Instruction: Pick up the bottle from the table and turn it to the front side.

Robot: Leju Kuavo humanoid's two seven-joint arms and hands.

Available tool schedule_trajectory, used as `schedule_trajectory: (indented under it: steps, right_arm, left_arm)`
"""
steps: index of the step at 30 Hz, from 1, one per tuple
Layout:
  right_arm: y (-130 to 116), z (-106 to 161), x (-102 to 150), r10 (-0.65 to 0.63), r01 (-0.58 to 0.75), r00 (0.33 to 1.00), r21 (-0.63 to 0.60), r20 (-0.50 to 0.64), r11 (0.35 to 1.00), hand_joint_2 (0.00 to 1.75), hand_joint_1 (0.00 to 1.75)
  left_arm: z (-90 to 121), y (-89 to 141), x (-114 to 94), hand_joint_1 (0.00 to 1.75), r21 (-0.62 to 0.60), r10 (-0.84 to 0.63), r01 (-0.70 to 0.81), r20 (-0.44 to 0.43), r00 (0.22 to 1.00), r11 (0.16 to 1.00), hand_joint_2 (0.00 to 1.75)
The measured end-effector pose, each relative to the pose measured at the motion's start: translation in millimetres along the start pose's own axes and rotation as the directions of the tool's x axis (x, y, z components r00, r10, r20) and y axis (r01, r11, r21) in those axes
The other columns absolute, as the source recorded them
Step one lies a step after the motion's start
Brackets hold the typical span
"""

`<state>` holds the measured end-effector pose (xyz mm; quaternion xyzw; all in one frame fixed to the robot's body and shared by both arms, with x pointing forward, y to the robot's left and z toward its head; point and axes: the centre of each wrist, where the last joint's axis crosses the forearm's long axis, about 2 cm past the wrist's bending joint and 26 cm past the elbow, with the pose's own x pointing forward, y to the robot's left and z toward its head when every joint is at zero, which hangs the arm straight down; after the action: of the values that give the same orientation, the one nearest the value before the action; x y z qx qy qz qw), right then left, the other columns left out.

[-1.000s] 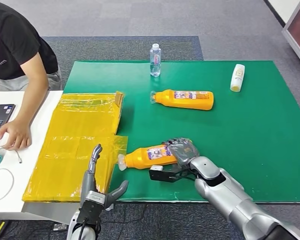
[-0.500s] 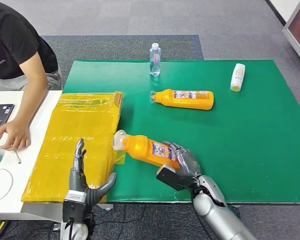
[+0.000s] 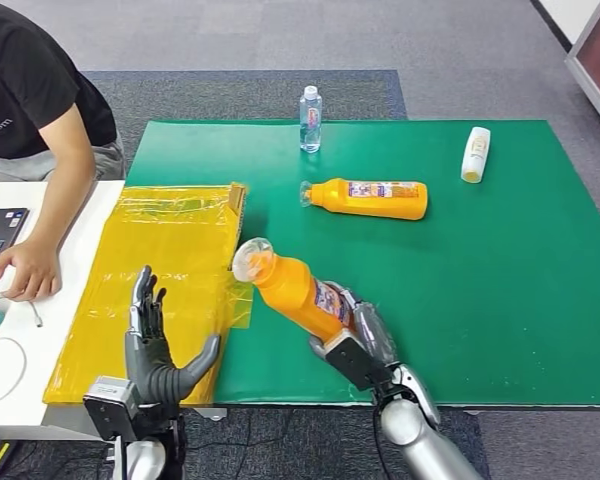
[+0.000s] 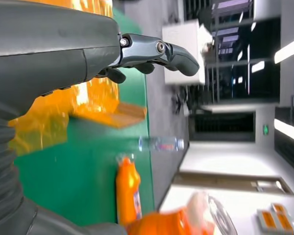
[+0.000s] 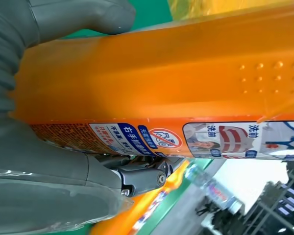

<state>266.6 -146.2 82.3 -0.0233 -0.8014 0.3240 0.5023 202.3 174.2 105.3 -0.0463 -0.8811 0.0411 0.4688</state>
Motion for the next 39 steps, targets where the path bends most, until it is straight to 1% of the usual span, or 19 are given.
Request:
schedule_trajectory:
  steps: [3, 6, 8, 14, 17, 20, 23, 27, 29, 35, 39]
  right_arm:
    - [8, -1, 6, 0.011, -0.011, 0.999, 0.023, 0.030, 1.000, 1.75, 1.75]
    - [15, -2, 12, 0.007, -0.009, 0.998, 0.033, 0.063, 0.999, 1.75, 1.75]
    - [18, -4, 15, 0.010, -0.013, 0.996, 0.034, 0.084, 0.999, 1.75, 1.75]
    - [18, -12, 23, 0.026, -0.027, 0.991, 0.010, 0.132, 1.000, 1.75, 1.75]
    - [17, -14, 25, 0.030, -0.029, 0.990, -0.008, 0.141, 1.000, 1.75, 1.75]
    - [17, -14, 26, 0.026, -0.024, 0.990, -0.016, 0.140, 1.000, 1.75, 1.75]
    - [16, -14, 26, 0.021, -0.018, 0.990, -0.020, 0.141, 1.000, 1.75, 1.75]
    - [15, -16, 26, 0.023, -0.018, 0.988, -0.032, 0.150, 0.999, 1.75, 1.75]
    - [14, -18, 26, 0.031, -0.024, 0.987, -0.041, 0.159, 0.999, 1.75, 1.75]
    - [13, -18, 24, 0.044, -0.035, 0.982, -0.053, 0.184, 0.998, 1.75, 1.75]
    - [13, -18, 23, 0.039, -0.028, 0.979, -0.059, 0.200, 0.998, 1.75, 1.75]
  left_arm:
    - [-6, -3, -2, 0.00, -0.036, 0.075, -0.076, -0.011, 0.997, 0.996, 1.75]
    - [-13, -6, -6, 0.00, -0.067, 0.170, -0.175, -0.069, 0.983, 0.982, 1.75]
    - [-18, -9, -9, 0.00, -0.086, 0.201, -0.208, -0.089, 0.976, 0.974, 1.75]
    - [-32, -16, -14, 0.00, -0.123, 0.218, -0.227, -0.078, 0.973, 0.966, 1.75]
    - [-38, -19, -14, 0.00, -0.139, 0.225, -0.233, -0.071, 0.972, 0.962, 1.75]
    - [-43, -22, -15, 0.00, -0.156, 0.235, -0.246, -0.085, 0.968, 0.957, 1.75]
    - [-43, -26, -17, 0.00, -0.180, 0.251, -0.268, -0.109, 0.962, 0.947, 1.75]
    - [-40, -34, -18, 0.00, -0.235, 0.312, -0.353, -0.196, 0.930, 0.905, 1.75]
    - [-39, -37, -18, 0.00, -0.261, 0.319, -0.371, -0.219, 0.922, 0.891, 1.75]
    - [-35, -40, -19, 0.00, -0.338, 0.297, -0.364, -0.234, 0.926, 0.868, 1.75]
    - [-35, -41, -17, 0.00, -0.377, 0.292, -0.358, -0.223, 0.930, 0.854, 1.75]
